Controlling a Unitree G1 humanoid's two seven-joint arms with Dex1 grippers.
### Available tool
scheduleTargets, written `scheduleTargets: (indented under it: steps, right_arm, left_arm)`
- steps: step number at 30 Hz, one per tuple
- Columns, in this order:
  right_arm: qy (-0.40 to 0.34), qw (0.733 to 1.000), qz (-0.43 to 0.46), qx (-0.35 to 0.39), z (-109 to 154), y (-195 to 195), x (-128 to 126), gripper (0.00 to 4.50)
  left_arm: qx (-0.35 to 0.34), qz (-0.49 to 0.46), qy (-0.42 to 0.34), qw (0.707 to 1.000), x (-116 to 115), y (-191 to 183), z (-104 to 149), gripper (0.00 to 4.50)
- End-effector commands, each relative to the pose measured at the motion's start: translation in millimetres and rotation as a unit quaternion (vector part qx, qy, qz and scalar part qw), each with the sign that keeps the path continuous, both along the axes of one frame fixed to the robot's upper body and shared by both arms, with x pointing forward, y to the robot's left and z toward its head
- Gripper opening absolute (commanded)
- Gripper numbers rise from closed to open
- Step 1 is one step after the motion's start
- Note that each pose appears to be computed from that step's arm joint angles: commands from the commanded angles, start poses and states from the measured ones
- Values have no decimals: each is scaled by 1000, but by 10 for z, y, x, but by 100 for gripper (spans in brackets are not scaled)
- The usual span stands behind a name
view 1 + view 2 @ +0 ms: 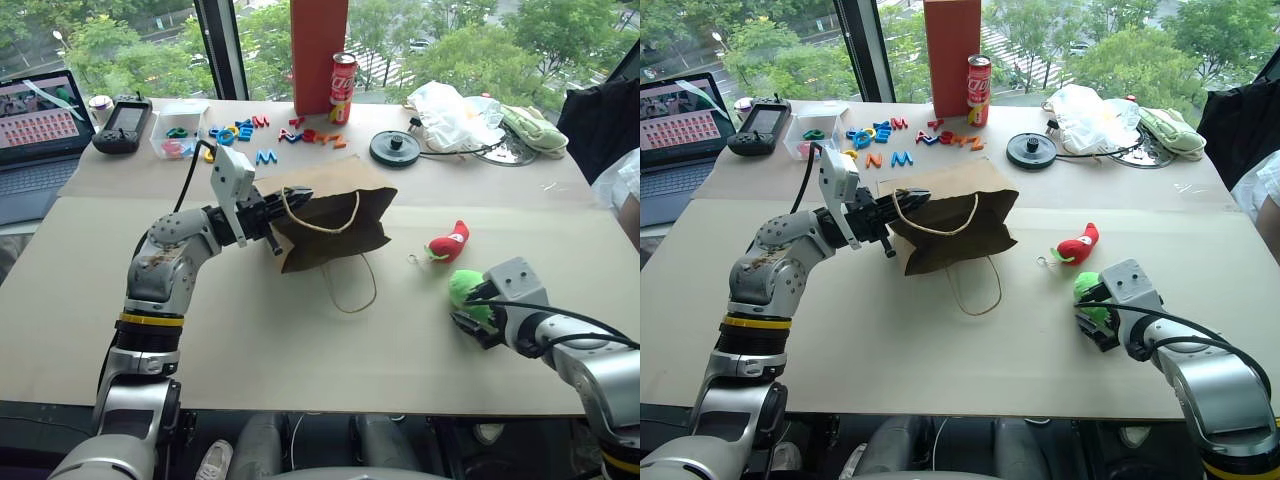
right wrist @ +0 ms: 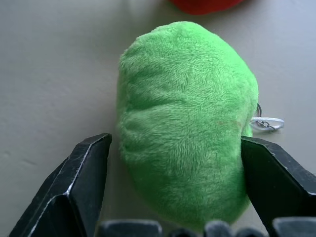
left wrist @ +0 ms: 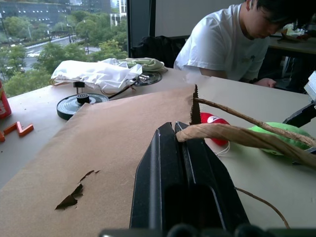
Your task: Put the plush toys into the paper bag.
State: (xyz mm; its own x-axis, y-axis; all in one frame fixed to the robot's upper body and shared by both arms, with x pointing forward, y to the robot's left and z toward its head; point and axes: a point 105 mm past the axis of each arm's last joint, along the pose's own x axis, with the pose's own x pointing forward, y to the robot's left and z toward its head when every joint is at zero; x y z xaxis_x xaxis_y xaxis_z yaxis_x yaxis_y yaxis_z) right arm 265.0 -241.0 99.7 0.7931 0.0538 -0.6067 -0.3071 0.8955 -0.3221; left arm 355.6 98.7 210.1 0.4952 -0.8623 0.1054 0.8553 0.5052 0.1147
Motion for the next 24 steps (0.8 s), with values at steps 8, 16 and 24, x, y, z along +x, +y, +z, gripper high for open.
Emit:
scheduleTargets:
  steps: [8, 16, 24]
  right_arm:
    - [-34, 999, 30, 13, 167, 67, 48, 139]
    - [-103, 979, 155, 80, 847, 401, -71, 139]
    - [-173, 926, 320, 103, 1341, 1169, -125, 139]
  left_arm:
    - [-25, -5, -28, 999, -36, -47, 253, 0]
    - [-36, 2, -20, 999, 12, -43, 271, 0]
    - [-35, -6, -17, 999, 24, -78, 282, 0]
